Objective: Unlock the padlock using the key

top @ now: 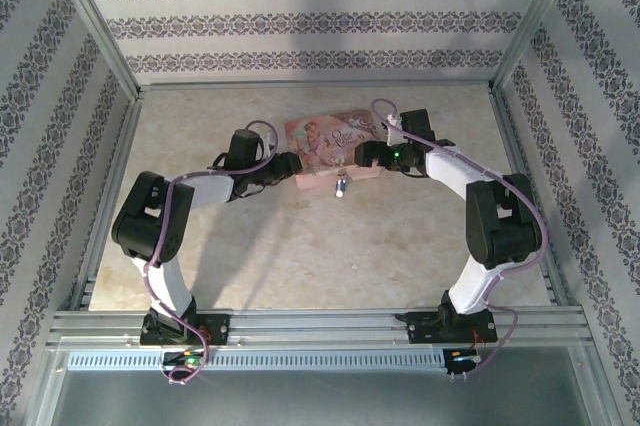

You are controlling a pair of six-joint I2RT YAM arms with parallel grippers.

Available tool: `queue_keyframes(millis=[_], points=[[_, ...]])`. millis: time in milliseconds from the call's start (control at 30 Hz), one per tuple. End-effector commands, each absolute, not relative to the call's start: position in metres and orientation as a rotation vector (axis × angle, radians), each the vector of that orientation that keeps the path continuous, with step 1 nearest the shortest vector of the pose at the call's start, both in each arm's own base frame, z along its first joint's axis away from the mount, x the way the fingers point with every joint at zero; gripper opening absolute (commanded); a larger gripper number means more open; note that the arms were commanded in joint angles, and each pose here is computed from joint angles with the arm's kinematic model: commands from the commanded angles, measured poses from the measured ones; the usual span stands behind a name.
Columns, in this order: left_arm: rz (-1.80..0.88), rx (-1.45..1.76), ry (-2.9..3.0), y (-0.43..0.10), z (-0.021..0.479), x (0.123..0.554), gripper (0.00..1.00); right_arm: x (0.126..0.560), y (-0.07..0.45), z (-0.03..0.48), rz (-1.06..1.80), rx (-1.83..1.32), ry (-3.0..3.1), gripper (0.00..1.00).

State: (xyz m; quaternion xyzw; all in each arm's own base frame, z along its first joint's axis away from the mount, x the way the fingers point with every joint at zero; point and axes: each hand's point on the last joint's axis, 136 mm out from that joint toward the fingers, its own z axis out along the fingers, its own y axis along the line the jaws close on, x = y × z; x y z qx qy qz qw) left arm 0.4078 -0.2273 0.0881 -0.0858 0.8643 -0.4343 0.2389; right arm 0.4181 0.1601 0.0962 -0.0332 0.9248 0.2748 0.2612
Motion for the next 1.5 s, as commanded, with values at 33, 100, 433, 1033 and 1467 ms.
queue_keyframes(millis=[33, 100, 433, 1033, 1467], points=[[-1.260, -0.182, 2.337, -0.245, 0.101, 0.385, 0.46, 0.428, 0.176, 0.124, 0.758, -0.190, 2.393, 0.95], [-1.257, -0.193, 2.328, -0.243, 0.103, 0.381, 0.47, 0.426, 0.163, 0.127, 0.699, -0.161, 2.379, 0.96], [-1.079, -0.184, 2.289, -0.218, 0.128, 0.372, 0.53, 0.357, 0.153, 0.141, 0.822, -0.107, 2.263, 0.86], [-1.187, -0.010, 2.180, -0.258, 0.201, 0.413, 0.47, 0.356, 0.217, 0.059, 1.048, 0.007, 2.226, 0.47], [-1.139, 0.015, 2.254, -0.269, 0.171, 0.441, 0.45, 0.360, 0.229, 0.039, 1.110, 0.036, 2.218, 0.36]])
